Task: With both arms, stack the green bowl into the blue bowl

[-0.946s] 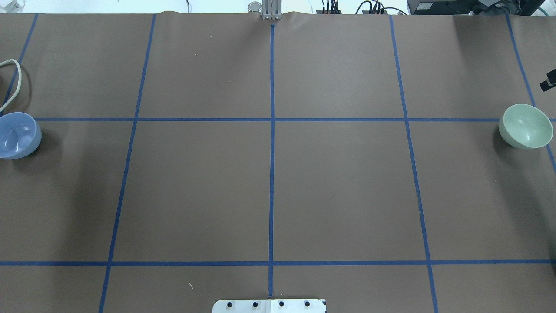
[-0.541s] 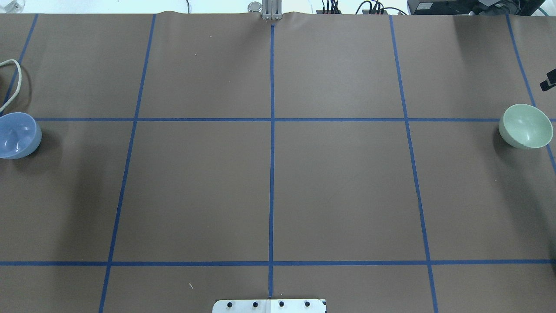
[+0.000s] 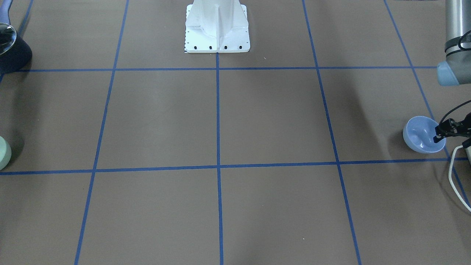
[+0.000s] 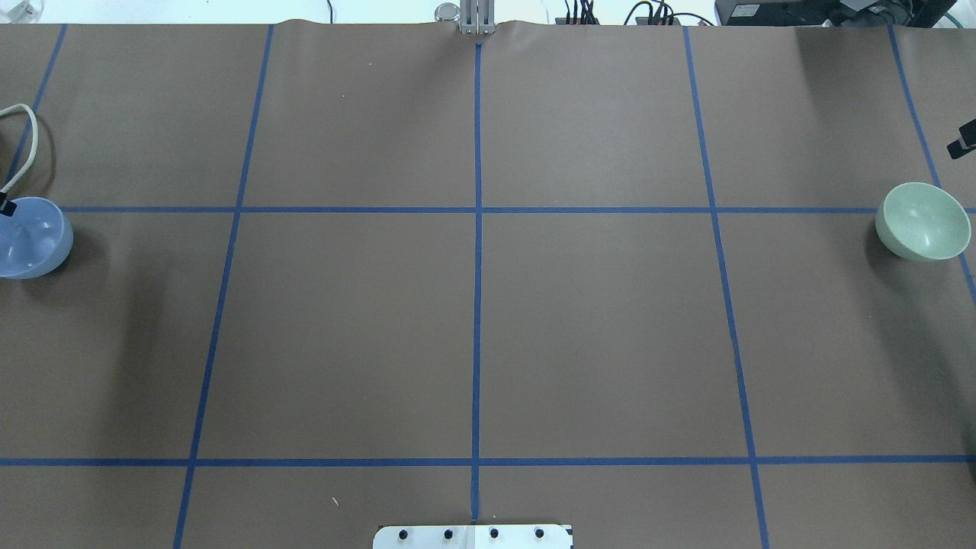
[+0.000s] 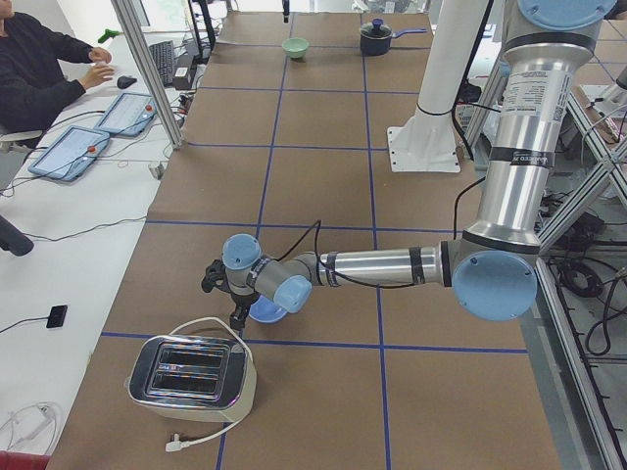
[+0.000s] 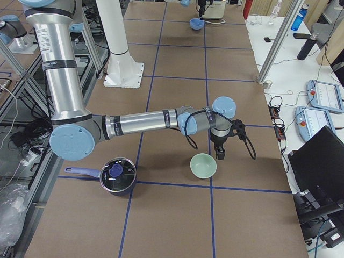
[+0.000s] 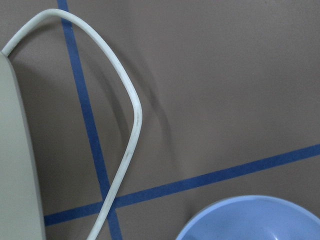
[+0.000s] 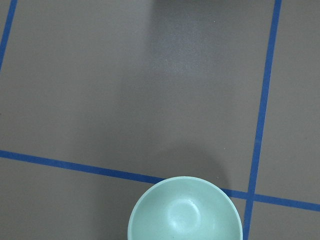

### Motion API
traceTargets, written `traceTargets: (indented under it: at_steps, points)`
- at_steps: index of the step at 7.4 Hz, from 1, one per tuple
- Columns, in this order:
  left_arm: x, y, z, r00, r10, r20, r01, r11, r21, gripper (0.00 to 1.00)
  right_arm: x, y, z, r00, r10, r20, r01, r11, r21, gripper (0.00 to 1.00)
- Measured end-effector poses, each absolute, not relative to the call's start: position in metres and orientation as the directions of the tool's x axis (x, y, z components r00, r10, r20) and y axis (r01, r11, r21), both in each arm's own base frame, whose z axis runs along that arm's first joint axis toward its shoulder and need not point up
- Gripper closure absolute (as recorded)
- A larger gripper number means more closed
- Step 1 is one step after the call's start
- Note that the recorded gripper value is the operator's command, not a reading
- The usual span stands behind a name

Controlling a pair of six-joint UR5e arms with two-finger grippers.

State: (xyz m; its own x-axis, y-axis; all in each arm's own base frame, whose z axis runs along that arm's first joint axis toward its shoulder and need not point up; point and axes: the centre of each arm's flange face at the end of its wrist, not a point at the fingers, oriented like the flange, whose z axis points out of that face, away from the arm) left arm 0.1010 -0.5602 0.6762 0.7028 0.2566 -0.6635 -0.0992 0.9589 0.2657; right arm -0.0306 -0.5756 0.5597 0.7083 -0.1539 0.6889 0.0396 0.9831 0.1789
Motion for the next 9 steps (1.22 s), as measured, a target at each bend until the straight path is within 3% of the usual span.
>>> traceTargets:
  at_steps: [3, 4, 6, 8, 9]
  points:
    - [0.109, -0.552, 0.691, 0.704, 0.255, -0.663, -0.121, 0.963, 0.241, 0.04, -0.031, -0.579, 0.555, 0.709, -0.147, 0.690, 0.029, 0.983, 0.180, 0.00]
    - [0.113, -0.549, 0.695, 0.702, 0.261, -0.663, -0.129, 0.962, 0.242, 0.13, -0.031, -0.580, 0.554, 0.708, -0.148, 0.690, 0.029, 0.983, 0.181, 0.00]
    - [0.118, -0.542, 0.708, 0.694, 0.283, -0.662, -0.139, 0.955, 0.263, 0.45, -0.031, -0.581, 0.551, 0.708, -0.151, 0.690, 0.028, 0.982, 0.185, 0.00]
    - [0.119, -0.541, 0.711, 0.690, 0.292, -0.662, -0.140, 0.952, 0.273, 0.85, -0.032, -0.582, 0.550, 0.708, -0.152, 0.690, 0.028, 0.982, 0.187, 0.00]
    - [0.119, -0.541, 0.710, 0.689, 0.296, -0.662, -0.141, 0.950, 0.278, 1.00, -0.032, -0.582, 0.550, 0.708, -0.151, 0.690, 0.027, 0.982, 0.186, 0.00]
